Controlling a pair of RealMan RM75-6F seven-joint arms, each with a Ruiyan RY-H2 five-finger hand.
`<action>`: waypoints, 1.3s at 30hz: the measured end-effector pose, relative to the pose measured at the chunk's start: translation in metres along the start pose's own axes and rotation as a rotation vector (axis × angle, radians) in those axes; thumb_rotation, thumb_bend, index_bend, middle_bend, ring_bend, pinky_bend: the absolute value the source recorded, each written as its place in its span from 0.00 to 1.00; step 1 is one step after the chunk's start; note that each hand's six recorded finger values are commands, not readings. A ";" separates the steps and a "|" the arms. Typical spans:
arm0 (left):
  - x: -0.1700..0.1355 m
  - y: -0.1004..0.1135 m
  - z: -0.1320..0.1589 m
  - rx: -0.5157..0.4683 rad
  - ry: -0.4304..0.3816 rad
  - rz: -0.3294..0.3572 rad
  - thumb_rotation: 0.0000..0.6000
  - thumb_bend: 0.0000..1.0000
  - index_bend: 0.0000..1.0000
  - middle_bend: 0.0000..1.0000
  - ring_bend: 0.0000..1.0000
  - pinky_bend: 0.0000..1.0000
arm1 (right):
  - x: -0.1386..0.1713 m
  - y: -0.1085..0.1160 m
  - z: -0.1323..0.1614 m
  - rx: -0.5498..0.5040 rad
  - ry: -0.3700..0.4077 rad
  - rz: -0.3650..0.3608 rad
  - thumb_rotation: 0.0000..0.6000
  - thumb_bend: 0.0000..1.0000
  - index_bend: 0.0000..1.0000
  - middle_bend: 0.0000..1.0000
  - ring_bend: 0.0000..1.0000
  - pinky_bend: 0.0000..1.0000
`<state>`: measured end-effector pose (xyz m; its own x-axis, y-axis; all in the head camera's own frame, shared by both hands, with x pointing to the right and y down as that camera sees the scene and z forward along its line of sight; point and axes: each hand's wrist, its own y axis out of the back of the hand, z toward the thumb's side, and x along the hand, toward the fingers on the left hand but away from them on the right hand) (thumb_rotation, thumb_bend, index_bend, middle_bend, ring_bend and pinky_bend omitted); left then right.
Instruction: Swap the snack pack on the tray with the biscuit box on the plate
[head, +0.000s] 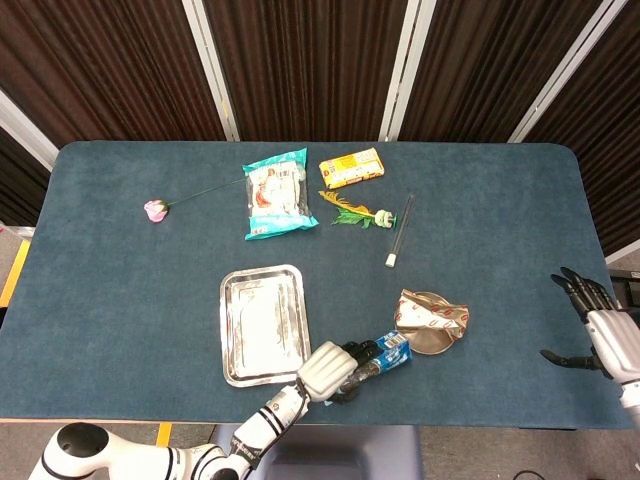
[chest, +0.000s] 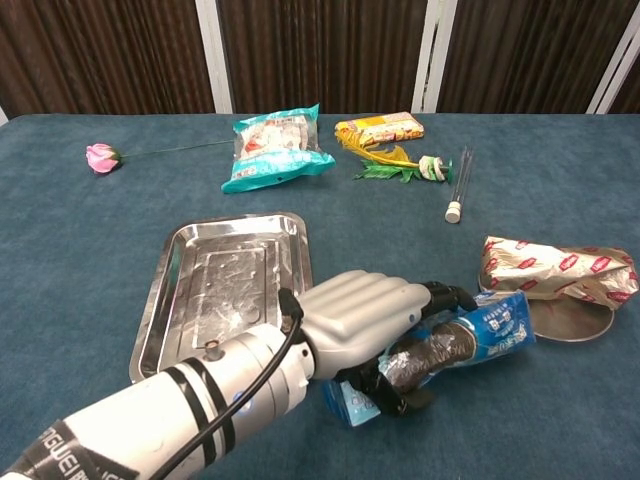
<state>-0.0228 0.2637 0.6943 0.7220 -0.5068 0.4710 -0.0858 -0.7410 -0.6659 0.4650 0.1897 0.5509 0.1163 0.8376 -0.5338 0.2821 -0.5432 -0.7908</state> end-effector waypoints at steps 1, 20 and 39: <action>0.000 0.001 -0.001 -0.004 0.001 0.015 1.00 0.46 0.46 0.65 0.75 0.92 | 0.000 0.000 0.000 0.000 0.000 0.001 1.00 0.15 0.00 0.00 0.00 0.00; -0.037 0.083 -0.066 0.085 0.061 0.278 1.00 0.51 0.53 0.71 0.80 0.98 | 0.001 -0.009 0.007 0.031 0.015 0.028 1.00 0.15 0.00 0.00 0.00 0.00; -0.097 0.084 -0.150 -0.051 0.270 0.243 1.00 0.36 0.00 0.00 0.00 0.13 | 0.001 -0.025 0.020 0.075 0.030 0.052 1.00 0.15 0.00 0.00 0.00 0.00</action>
<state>-0.2032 0.1843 0.6799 0.4698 -0.7634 0.4432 -0.2714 -0.6027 -0.7504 0.4391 0.2030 0.5642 0.1575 0.8089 -0.5665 0.2033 -0.5879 -0.7830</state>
